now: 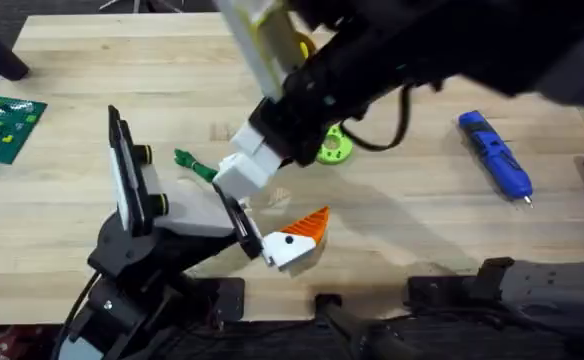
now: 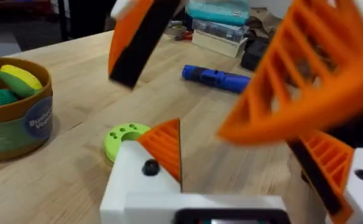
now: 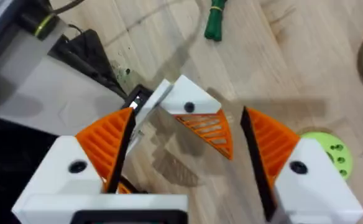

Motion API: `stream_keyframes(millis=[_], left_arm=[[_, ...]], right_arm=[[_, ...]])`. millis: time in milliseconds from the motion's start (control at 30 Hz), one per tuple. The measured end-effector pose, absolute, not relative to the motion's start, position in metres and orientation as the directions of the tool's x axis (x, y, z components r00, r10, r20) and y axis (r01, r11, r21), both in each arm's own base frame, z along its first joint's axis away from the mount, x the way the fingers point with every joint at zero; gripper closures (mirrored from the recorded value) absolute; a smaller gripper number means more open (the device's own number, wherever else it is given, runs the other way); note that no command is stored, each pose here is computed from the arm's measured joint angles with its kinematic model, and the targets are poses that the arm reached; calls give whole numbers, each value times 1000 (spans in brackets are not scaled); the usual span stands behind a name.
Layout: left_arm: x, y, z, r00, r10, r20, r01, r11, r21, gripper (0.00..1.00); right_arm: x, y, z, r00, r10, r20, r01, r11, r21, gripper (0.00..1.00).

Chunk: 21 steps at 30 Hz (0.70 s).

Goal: Pick up the gripper from the table and insert it into the empty holder that is missing its gripper. Then pick up a screw, insert it into the mounting hole, and use the screwdriver to tighten it. Finally, clean up the table by picking up the vegetable and placing it into the bucket.

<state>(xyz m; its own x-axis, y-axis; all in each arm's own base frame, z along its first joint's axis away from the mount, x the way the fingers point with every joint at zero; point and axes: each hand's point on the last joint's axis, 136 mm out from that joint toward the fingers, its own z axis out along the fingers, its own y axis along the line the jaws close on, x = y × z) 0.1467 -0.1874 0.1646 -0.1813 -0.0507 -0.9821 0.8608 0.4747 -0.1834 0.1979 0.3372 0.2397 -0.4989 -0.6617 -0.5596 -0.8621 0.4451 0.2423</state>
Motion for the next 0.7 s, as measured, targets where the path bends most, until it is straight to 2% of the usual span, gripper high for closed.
stream_keyframes(millis=[333, 500, 700], left_arm=[[147, -187, 165, -181, -50, -982, 861, 474, -183, 14], [147, -187, 165, -181, -50, -982, 861, 474, -183, 14], [147, -187, 165, -181, -50, -982, 861, 474, -183, 15]], right_arm=[[234, 271, 280, -590, -518, -619, -769, 594, 236, 7], [244, 248, 282, -631, -481, -609, -724, 647, 239, 7], [245, 246, 282, -639, -476, -604, -716, 655, 242, 6]])
